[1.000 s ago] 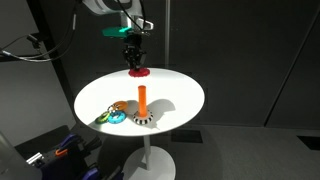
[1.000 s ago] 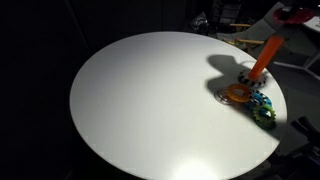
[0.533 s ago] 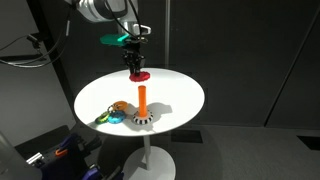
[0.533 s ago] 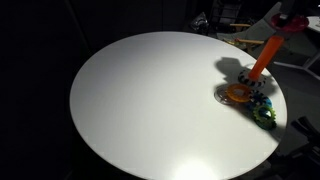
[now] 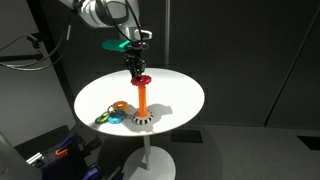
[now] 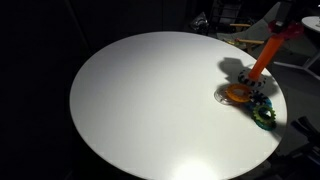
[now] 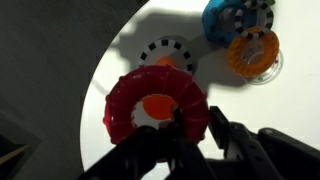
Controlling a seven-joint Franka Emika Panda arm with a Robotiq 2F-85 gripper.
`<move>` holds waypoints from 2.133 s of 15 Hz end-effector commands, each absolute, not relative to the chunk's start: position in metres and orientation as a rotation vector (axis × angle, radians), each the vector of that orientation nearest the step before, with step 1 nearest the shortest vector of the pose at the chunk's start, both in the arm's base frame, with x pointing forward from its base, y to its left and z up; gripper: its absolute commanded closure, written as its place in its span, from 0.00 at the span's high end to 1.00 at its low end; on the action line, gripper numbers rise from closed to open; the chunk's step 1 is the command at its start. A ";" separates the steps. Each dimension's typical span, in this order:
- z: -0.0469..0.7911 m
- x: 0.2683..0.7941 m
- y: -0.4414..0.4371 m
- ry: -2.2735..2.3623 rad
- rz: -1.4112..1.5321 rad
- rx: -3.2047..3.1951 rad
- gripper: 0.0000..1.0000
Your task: Pick up the red ring and put it on the ring holder
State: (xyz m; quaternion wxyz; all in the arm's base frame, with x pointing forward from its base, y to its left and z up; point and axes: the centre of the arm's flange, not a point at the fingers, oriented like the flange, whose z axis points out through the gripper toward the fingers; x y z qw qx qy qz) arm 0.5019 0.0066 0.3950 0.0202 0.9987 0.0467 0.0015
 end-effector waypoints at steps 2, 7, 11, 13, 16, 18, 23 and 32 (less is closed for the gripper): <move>0.381 0.509 0.000 0.167 0.020 3.109 0.09; 0.364 0.512 0.000 0.174 -0.006 3.119 0.09; 0.364 0.512 0.000 0.193 0.011 3.128 0.09; 0.365 0.511 0.000 0.195 -0.003 3.143 0.09; 0.366 0.510 -0.001 0.190 -0.025 3.169 0.58; 0.367 0.509 -0.001 0.189 -0.035 3.180 0.71; 0.366 0.505 -0.002 0.199 -0.078 3.190 1.00; 0.366 0.496 -0.026 0.157 -0.146 3.164 1.00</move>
